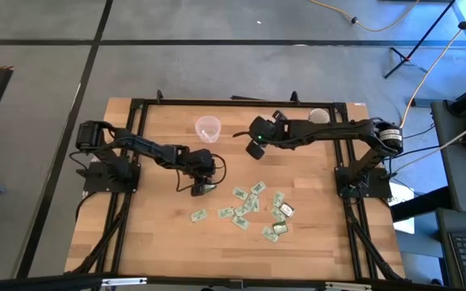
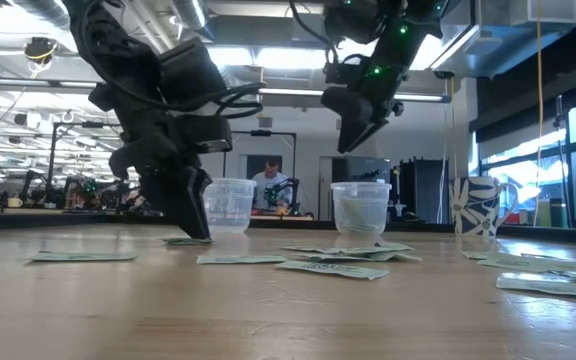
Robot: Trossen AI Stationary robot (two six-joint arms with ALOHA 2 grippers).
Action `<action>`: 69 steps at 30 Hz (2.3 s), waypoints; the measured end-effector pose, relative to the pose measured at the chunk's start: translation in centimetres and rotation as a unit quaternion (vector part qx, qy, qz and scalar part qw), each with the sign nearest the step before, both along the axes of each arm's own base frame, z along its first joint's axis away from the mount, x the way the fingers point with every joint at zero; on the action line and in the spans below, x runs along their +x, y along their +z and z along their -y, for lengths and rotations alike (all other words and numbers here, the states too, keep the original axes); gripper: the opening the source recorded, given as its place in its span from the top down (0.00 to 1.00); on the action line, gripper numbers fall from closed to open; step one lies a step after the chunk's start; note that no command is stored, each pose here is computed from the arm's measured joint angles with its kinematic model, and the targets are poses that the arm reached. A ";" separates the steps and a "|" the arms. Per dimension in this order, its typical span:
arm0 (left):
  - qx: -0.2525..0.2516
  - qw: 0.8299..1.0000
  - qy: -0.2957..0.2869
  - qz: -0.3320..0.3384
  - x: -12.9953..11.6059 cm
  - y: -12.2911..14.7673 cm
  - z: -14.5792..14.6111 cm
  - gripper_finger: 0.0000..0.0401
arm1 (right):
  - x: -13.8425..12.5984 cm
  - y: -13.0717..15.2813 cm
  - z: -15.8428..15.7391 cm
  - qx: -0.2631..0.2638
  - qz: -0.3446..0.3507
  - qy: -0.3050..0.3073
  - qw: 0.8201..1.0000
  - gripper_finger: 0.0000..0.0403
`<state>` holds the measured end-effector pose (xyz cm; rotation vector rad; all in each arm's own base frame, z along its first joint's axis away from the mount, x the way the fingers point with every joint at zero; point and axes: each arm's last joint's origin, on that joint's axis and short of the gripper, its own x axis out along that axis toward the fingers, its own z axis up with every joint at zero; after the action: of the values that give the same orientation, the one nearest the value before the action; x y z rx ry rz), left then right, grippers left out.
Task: Pick and place Stevia / Truvia into bins
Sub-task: Put the truvia packet into the left transparent container
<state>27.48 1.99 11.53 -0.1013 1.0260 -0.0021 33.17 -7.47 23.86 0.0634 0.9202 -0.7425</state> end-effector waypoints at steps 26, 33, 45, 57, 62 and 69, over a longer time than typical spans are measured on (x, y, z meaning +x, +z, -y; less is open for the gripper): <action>0.032 0.998 -0.045 -0.003 -0.2 0.1 0.1 1.00 | 0.0 0.0 0.0 -0.004 -0.008 0.008 1.000 0.73; 0.068 0.996 -0.038 0.037 -1.7 4.1 0.1 1.00 | -1.2 2.2 -1.0 -0.008 0.023 0.008 1.000 0.73; 0.288 0.927 0.159 0.179 -4.2 11.8 -1.7 0.99 | -3.0 3.3 -4.8 -0.101 0.005 -0.033 0.994 0.73; 0.313 0.913 0.215 0.146 -3.7 10.6 -6.1 0.99 | -5.3 -0.6 -5.4 -0.069 -0.011 -0.088 0.994 0.73; 0.314 0.913 0.230 0.123 -3.0 9.0 -7.6 1.00 | -5.2 -0.6 -5.8 -0.033 0.001 -0.065 0.997 0.73; 0.300 0.921 0.221 0.117 -2.0 7.0 -9.2 1.00 | -4.5 0.1 -6.4 0.045 0.018 0.048 0.998 0.73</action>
<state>25.44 11.23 18.55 0.2256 0.7098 0.6960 28.69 -1.12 23.98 0.1113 0.9165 -0.6094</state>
